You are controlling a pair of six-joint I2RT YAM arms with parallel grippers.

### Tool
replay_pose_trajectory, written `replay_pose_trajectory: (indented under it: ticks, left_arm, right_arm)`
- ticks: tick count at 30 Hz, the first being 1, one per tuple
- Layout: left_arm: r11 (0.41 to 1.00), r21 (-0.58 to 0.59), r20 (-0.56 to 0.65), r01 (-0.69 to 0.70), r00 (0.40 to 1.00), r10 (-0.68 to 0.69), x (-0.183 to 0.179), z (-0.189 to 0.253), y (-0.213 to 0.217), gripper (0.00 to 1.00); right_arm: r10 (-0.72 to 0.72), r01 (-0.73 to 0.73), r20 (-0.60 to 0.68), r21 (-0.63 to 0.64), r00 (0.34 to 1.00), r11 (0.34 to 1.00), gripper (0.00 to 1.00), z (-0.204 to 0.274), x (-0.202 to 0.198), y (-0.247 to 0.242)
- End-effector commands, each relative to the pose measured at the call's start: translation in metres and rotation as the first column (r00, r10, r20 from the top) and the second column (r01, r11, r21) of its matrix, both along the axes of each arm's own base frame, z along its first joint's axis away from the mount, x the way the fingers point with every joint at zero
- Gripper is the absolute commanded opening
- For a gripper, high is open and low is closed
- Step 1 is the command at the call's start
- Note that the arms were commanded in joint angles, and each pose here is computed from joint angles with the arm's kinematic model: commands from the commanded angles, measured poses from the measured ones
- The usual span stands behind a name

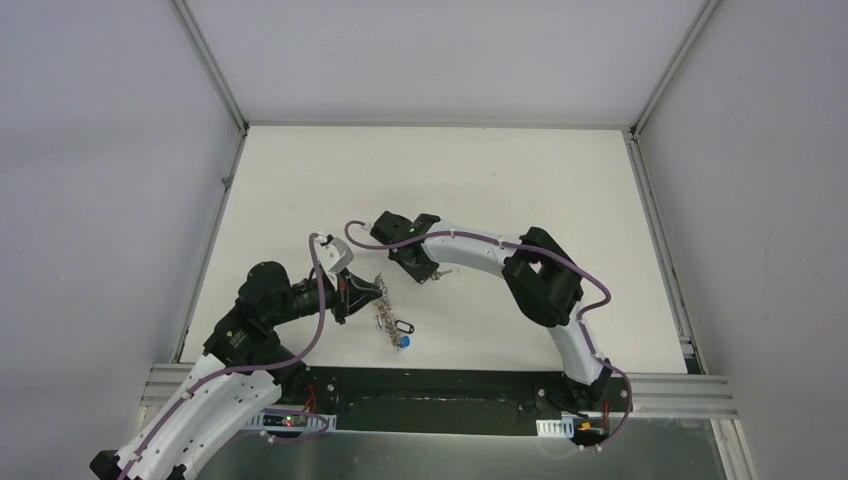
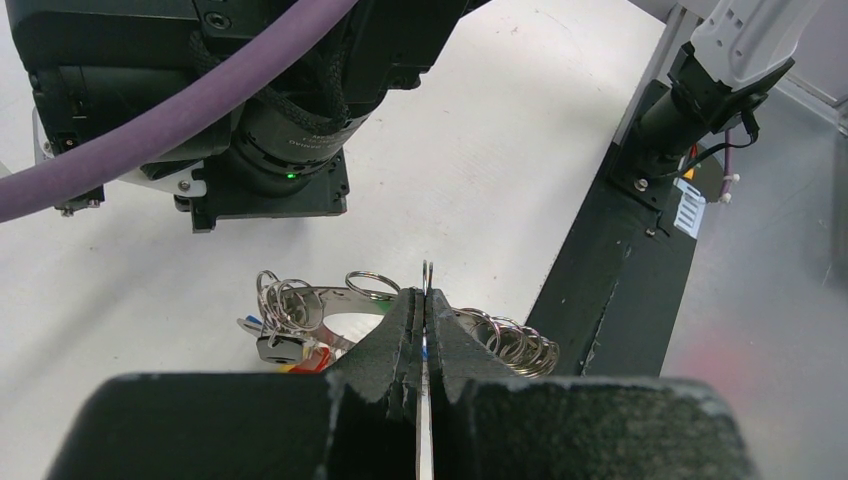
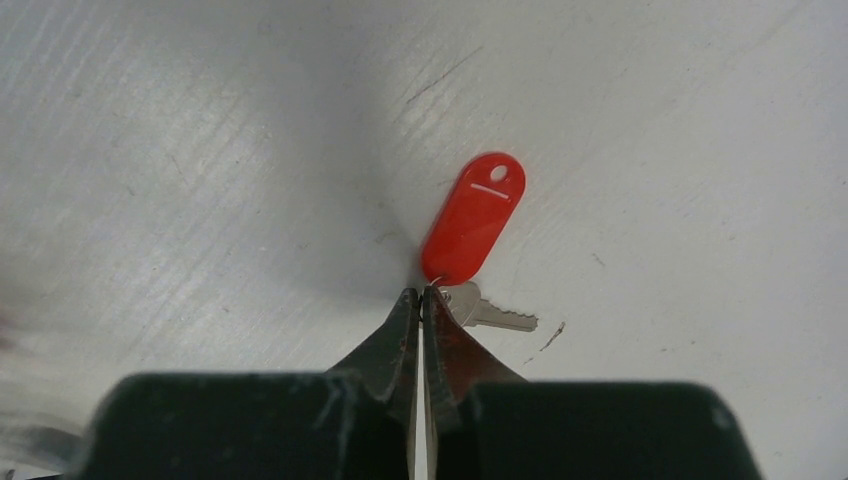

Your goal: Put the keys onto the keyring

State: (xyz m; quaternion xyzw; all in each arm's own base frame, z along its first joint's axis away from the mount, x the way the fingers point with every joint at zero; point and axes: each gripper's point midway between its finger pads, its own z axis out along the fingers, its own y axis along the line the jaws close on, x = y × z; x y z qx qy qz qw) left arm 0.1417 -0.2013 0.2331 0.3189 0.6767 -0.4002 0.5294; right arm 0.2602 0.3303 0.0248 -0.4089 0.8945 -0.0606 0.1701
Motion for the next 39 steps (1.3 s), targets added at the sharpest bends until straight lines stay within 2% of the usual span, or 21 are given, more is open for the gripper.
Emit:
replay_pose_trajectory:
  ticks: [1,9,15,17,20,23,30,35,39]
  left_arm:
    - [0.998,-0.057,0.113,0.036,0.993,-0.029,-0.005,0.04,-0.002,0.0]
    - [0.998,-0.031,0.129,0.047,0.991,-0.042,-0.007,0.042,-0.001,0.0]
    - [0.997,0.006,0.16,0.071,0.985,-0.071,-0.006,0.045,-0.003,0.0]
    - [0.997,0.019,0.173,0.078,0.982,-0.08,-0.005,0.046,-0.004,0.0]
    - [0.995,0.04,0.183,0.092,0.978,-0.098,-0.001,0.047,-0.007,0.0]
    - [0.991,0.063,0.189,0.116,0.974,-0.126,0.001,0.046,-0.012,0.0]
    - [0.985,0.064,0.278,0.16,0.945,-0.171,0.002,0.054,-0.018,0.0]
    - [0.982,0.048,0.316,0.184,0.93,-0.19,0.002,0.059,-0.023,0.0]
    - [0.979,0.041,0.31,0.198,0.929,-0.201,0.002,0.057,-0.026,0.0]
  right_arm:
    - [0.002,-0.005,0.037,0.086,0.999,0.996,0.0,0.041,0.0,0.006]
    - [0.001,0.002,-0.01,0.303,1.0,0.953,0.0,0.103,-0.005,-0.002]
    - [0.133,-0.093,-0.049,0.478,0.99,0.874,0.0,0.14,-0.019,-0.014]
    - [0.129,-0.051,-0.101,0.56,0.986,0.827,0.0,0.153,-0.024,-0.02]
    - [0.176,-0.007,-0.165,0.709,0.971,0.705,0.0,0.179,-0.036,-0.02]
    - [0.196,0.002,-0.156,0.787,0.968,0.616,0.0,0.195,-0.041,-0.024]
    - [0.359,-0.039,-0.141,0.892,0.923,0.451,0.0,0.229,-0.067,-0.012]
    - [0.449,-0.068,-0.132,0.913,0.884,0.402,0.0,0.232,-0.082,-0.006]
    - [0.53,-0.125,-0.111,0.913,0.841,0.389,0.0,0.235,-0.102,-0.003]
